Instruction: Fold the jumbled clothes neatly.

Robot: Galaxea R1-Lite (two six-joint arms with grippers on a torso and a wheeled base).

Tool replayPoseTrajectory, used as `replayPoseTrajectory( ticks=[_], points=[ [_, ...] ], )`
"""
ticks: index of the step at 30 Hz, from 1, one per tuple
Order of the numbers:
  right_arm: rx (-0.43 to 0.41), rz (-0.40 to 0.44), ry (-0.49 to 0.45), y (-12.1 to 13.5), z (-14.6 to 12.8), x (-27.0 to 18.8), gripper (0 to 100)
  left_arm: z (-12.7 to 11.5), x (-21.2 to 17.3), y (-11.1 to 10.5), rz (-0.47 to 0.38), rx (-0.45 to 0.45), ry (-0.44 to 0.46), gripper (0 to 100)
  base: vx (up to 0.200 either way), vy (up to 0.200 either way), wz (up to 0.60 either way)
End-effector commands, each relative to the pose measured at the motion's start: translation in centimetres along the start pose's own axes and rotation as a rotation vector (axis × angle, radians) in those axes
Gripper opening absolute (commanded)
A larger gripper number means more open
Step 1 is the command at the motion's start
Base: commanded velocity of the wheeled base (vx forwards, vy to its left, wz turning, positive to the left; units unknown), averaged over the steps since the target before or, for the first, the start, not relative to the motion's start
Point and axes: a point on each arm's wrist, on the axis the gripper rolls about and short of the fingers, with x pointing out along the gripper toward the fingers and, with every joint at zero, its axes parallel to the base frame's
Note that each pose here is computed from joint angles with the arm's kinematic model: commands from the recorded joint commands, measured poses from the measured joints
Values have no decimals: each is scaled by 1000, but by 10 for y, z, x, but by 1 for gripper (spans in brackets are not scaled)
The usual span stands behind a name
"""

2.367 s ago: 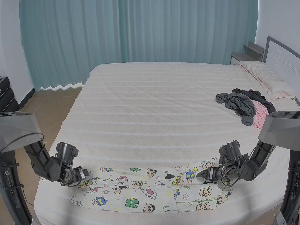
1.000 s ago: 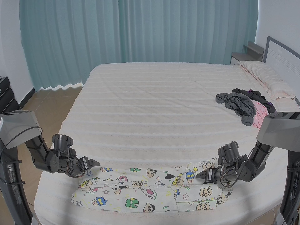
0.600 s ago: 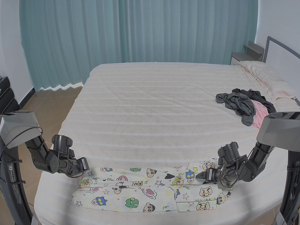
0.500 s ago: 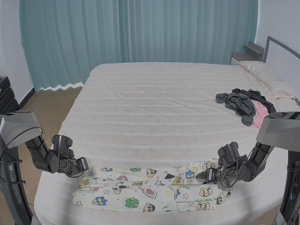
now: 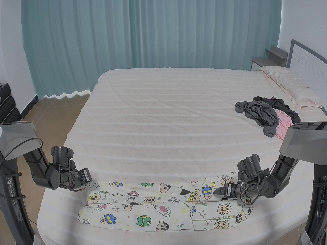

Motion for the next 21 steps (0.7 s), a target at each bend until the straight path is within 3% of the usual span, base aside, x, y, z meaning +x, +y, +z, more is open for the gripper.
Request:
replayPoseTrajectory(
  ticks=[1, 10, 12, 21],
  points=[
    [1, 2, -2, 0, 1, 0, 100, 5, -4, 5, 23, -14, -29, 0, 0, 0, 0],
    [6, 4, -15, 1, 4, -2, 100, 0, -14, 15, 28, -39, -14, 0, 0, 0, 0],
    [8, 5, -29, 1, 6, -5, 100, -4, -22, 20, -48, -55, 17, 0, 0, 0, 0],
    [11, 57, -137, 10, 26, -37, 100, -24, -39, 30, -185, -78, 43, 0, 0, 0, 0]
  ],
)
